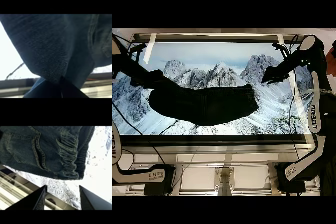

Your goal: Fold the clothes and pants, and hang the long-sleeved shirts on hangers.

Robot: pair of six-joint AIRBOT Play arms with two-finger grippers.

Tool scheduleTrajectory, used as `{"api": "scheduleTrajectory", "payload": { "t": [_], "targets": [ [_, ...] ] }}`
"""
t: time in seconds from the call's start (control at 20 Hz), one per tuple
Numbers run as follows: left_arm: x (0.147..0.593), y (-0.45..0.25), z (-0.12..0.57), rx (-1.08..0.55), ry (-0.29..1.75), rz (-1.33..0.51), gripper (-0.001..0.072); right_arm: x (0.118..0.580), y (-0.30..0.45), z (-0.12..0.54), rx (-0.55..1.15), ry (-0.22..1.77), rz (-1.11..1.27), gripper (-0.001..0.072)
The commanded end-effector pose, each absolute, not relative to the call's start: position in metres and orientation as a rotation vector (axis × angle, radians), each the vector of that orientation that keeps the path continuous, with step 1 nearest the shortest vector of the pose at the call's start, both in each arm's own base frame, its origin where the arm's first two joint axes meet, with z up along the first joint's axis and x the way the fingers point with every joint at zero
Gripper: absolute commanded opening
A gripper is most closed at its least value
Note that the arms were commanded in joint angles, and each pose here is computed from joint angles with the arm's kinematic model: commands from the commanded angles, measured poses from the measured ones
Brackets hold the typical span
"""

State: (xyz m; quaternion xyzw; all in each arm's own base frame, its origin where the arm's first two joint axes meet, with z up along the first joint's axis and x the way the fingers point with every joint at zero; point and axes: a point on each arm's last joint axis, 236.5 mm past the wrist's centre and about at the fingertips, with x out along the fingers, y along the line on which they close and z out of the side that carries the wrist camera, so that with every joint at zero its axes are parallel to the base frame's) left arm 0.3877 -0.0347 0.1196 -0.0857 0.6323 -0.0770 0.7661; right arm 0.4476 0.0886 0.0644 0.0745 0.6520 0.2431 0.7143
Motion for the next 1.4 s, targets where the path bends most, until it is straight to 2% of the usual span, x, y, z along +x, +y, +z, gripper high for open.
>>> {"api": "scheduleTrajectory", "payload": {
  "t": [0.0,0.35,0.55,0.75,1.0,1.05,1.1,1.15,1.2,1.3,1.35],
  "targets": [
    [0.399,-0.073,0.126,-0.178,1.315,-0.249,0.0025,0.448,0.089,0.065,0.165,1.443,0.539,0.0437],
    [0.420,-0.174,0.153,-0.313,1.154,-0.521,0.0024,0.452,0.089,0.065,0.167,1.426,0.533,0.0437],
    [0.416,-0.240,0.137,-0.364,1.195,-0.688,0.0025,0.452,0.089,0.065,0.167,1.425,0.532,0.0437],
    [0.418,-0.327,0.128,-0.404,1.116,-0.867,0.0025,0.457,0.089,0.065,0.170,1.405,0.526,0.0437],
    [0.425,-0.408,0.102,-0.493,1.046,-0.917,0.0038,0.464,0.089,0.065,0.170,1.378,0.514,0.0437],
    [0.424,-0.421,0.096,-0.518,1.043,-0.920,0.0127,0.465,0.088,0.065,0.170,1.374,0.511,0.0438],
    [0.422,-0.432,0.090,-0.535,1.046,-0.924,0.0333,0.466,0.088,0.065,0.168,1.371,0.507,0.0438],
    [0.419,-0.440,0.084,-0.537,1.053,-0.930,0.0490,0.467,0.086,0.064,0.162,1.373,0.499,0.0447],
    [0.414,-0.449,0.079,-0.518,1.049,-0.961,0.0524,0.467,0.083,0.063,0.152,1.376,0.488,0.0457],
    [0.406,-0.460,0.080,-0.528,1.041,-1.014,0.0524,0.466,0.077,0.061,0.136,1.384,0.468,0.0472],
    [0.404,-0.463,0.083,-0.535,1.032,-1.033,0.0523,0.466,0.076,0.060,0.133,1.388,0.461,0.0523]
  ]
}}
